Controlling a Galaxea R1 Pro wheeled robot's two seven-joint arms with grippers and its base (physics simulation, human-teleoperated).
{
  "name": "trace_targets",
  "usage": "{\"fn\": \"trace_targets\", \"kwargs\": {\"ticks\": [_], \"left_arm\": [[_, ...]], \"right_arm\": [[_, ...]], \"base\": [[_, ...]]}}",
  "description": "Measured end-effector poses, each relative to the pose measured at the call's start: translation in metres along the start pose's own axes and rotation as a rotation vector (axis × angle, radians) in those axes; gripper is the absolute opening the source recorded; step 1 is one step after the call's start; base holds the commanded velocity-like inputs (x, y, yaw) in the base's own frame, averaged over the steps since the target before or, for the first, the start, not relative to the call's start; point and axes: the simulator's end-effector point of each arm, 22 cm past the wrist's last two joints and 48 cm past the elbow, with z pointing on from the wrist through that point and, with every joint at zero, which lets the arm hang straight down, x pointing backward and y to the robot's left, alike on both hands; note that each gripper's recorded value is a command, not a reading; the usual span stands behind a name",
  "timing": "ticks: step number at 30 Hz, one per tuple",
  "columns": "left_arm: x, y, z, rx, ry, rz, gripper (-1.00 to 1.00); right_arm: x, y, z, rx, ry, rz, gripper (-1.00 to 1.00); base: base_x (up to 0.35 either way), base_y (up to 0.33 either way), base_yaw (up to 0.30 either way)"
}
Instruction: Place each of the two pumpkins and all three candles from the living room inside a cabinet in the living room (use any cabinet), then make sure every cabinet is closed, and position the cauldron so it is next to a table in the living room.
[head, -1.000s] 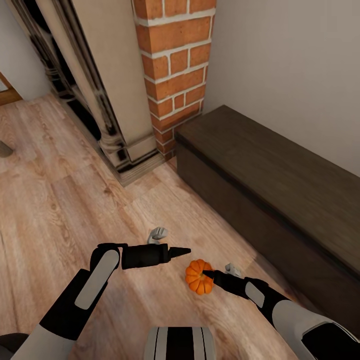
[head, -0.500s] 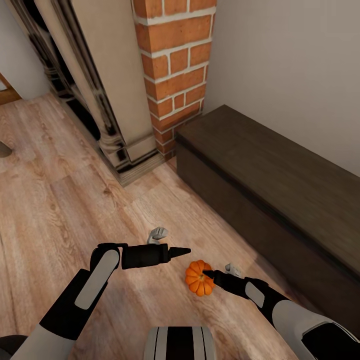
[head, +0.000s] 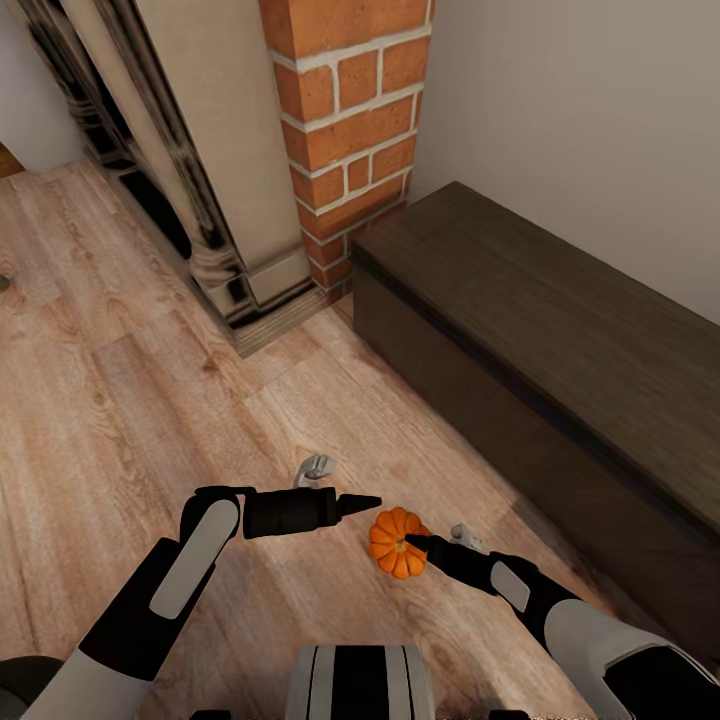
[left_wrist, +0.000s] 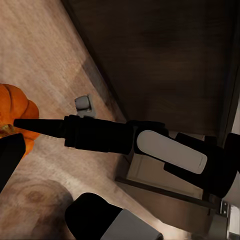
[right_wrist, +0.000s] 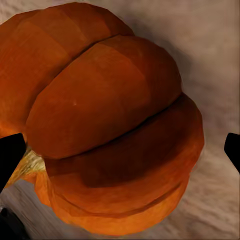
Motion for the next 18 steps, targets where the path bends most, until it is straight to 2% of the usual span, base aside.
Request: {"fn": "trace_targets", "kwargs": {"ticks": [13,14,18], "left_arm": [[0.0014,0.0038,0.0015,-0.001,0.003,-0.007,1.00],[0.0012,0.0039,0.0015,-0.002,0.003,-0.007,1.00],[0.0010,0.0039,0.0014,-0.002,0.002,-0.007,1.00]], "right_arm": [[0.0037,0.0024,0.0021,-0.023,0.008,0.004,1.00],[0.0041,0.0028,0.0022,-0.024,0.009,0.003,-1.00],[0.0043,0.0027,0.0021,-0.025,0.010,0.001,-1.00]], "base": [[0.000,0.000,0.000],[0.000,0.000,0.000],[0.000,0.000,0.000]]}}
